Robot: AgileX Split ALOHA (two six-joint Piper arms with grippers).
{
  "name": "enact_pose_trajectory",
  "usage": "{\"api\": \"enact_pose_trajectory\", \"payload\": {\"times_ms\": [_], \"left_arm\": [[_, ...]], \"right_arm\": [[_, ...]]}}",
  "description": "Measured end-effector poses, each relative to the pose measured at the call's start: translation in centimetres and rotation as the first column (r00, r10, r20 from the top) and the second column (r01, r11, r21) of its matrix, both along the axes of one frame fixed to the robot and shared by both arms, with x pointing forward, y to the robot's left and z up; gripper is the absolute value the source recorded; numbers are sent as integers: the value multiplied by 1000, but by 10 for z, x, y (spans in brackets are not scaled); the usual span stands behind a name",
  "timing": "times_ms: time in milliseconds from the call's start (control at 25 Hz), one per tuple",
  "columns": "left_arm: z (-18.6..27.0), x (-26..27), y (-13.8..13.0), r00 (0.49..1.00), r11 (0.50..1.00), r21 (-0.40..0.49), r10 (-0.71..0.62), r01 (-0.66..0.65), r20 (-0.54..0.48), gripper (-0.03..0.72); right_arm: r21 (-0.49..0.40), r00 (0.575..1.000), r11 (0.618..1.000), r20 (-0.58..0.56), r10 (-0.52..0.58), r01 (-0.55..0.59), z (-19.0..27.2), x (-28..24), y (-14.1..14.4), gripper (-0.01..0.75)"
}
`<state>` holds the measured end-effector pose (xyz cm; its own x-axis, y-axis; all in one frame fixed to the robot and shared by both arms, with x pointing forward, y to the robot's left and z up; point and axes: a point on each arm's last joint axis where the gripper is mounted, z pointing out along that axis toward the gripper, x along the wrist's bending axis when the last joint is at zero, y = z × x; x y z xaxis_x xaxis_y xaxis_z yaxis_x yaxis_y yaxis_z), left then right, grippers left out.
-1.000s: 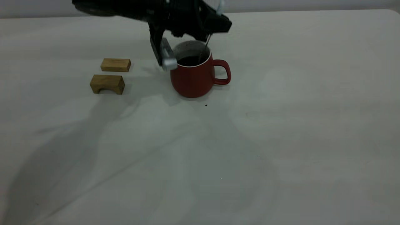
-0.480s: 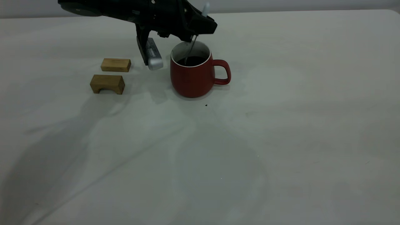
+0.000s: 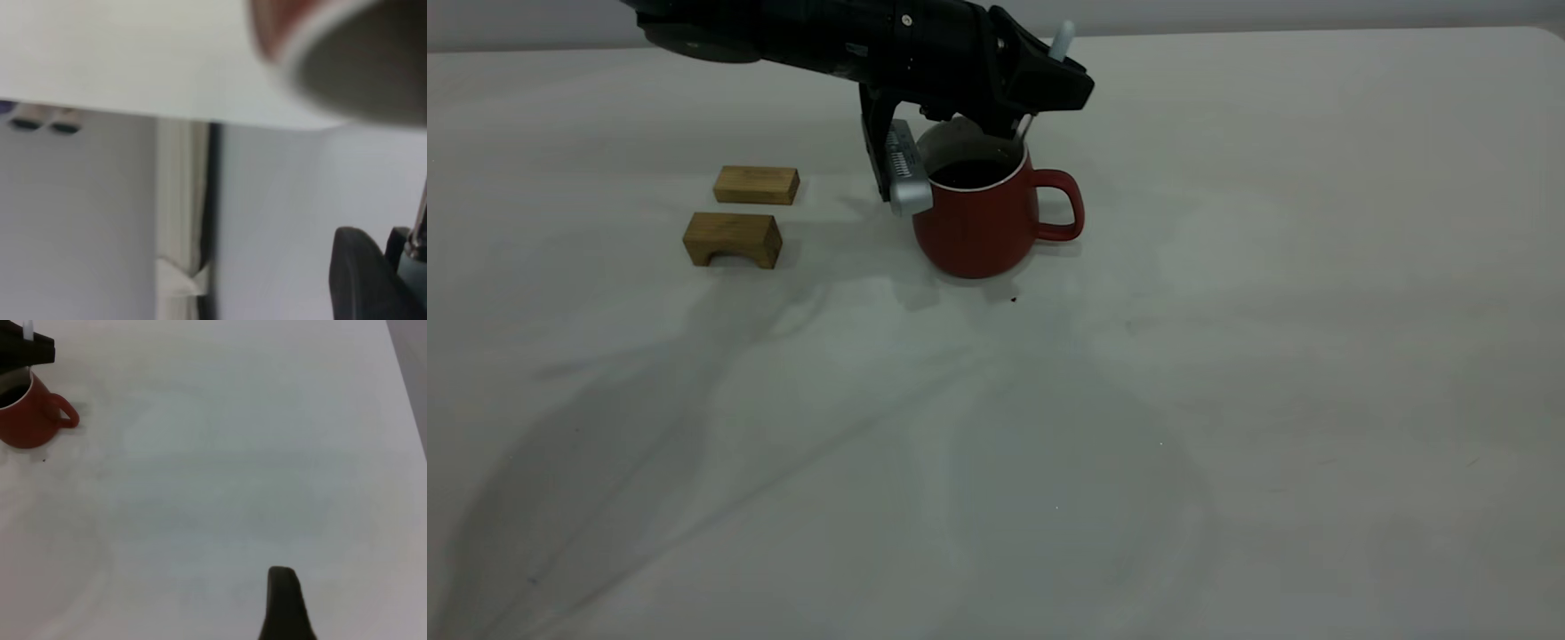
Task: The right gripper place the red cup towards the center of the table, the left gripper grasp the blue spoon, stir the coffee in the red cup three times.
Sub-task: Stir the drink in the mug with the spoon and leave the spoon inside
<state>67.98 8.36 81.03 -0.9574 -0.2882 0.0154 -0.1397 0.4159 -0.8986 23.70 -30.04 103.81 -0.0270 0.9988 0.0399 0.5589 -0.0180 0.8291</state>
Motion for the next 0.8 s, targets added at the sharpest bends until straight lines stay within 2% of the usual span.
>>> {"api": "enact_pose_trajectory", "payload": {"times_ms": [80,240,400,640,800], "left_arm": [[0,-3,2,999,999,-6,-34,34,-33,106],[-1,-2,21,993,997,47,-52,57,-106,106],[6,6,37,995,998,69,-1,8,-101,106],[6,13,27,998,997,32,69,-69,-5,106],[-4,6,11,999,999,28,33,-33,8,106]], "right_arm": [[0,1000,1000,0,0,0,0,0,0,572],[0,1000,1000,0,0,0,0,0,0,572],[0,1000,1000,0,0,0,0,0,0,572],[0,1000,1000,0,0,0,0,0,0,572],[0,1000,1000,0,0,0,0,0,0,572]]}}
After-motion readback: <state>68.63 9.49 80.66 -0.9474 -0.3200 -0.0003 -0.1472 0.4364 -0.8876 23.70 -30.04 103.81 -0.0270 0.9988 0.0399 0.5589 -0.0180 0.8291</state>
